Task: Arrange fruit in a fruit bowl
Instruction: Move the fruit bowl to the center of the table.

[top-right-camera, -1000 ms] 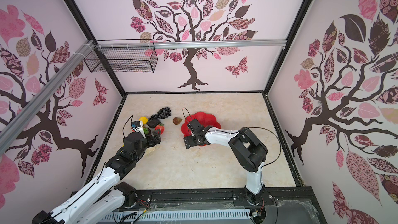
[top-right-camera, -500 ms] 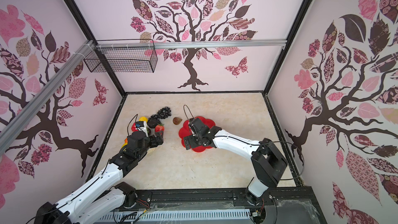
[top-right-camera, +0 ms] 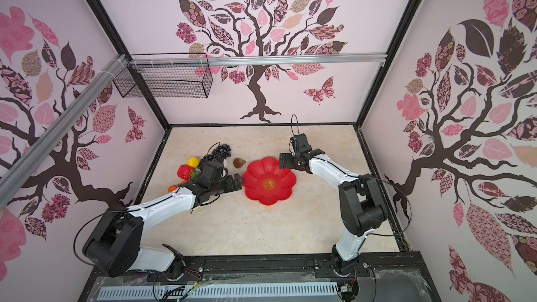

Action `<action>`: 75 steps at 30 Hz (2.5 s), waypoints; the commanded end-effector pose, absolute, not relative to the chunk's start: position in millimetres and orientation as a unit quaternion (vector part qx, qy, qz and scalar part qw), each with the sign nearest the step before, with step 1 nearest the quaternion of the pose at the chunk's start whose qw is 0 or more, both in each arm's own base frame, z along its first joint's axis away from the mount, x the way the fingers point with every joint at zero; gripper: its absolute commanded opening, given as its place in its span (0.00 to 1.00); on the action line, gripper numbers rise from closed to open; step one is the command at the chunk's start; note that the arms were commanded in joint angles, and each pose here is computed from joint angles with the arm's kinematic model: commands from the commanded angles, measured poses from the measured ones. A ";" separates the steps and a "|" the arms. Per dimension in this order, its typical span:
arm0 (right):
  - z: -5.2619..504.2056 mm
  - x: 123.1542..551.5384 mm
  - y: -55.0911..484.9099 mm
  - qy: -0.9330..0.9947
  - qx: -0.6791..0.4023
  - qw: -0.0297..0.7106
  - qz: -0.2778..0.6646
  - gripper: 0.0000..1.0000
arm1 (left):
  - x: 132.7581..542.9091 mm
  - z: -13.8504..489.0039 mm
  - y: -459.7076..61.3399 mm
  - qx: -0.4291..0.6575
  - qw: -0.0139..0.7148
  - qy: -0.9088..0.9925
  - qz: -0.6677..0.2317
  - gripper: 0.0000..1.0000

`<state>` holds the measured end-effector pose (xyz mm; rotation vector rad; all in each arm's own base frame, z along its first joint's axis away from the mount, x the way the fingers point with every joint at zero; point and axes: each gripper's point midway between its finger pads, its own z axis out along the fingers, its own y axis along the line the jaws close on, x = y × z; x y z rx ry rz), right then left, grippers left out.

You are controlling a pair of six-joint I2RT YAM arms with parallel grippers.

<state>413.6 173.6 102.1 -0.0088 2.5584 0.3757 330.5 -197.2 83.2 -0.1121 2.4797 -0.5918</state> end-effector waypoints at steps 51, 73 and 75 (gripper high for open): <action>148.8 313.4 176.4 0.931 -0.053 0.326 0.156 1.00 | 304.4 158.9 -92.4 -0.122 0.349 0.928 -0.039 0.97; 139.4 252.5 178.7 0.915 -0.059 0.306 0.255 1.00 | 291.2 85.1 -37.0 -0.236 0.210 0.948 -0.038 0.98; 139.5 252.6 179.4 0.915 -0.061 0.306 0.256 1.00 | 291.2 79.5 -34.4 -0.237 0.207 0.949 -0.028 0.98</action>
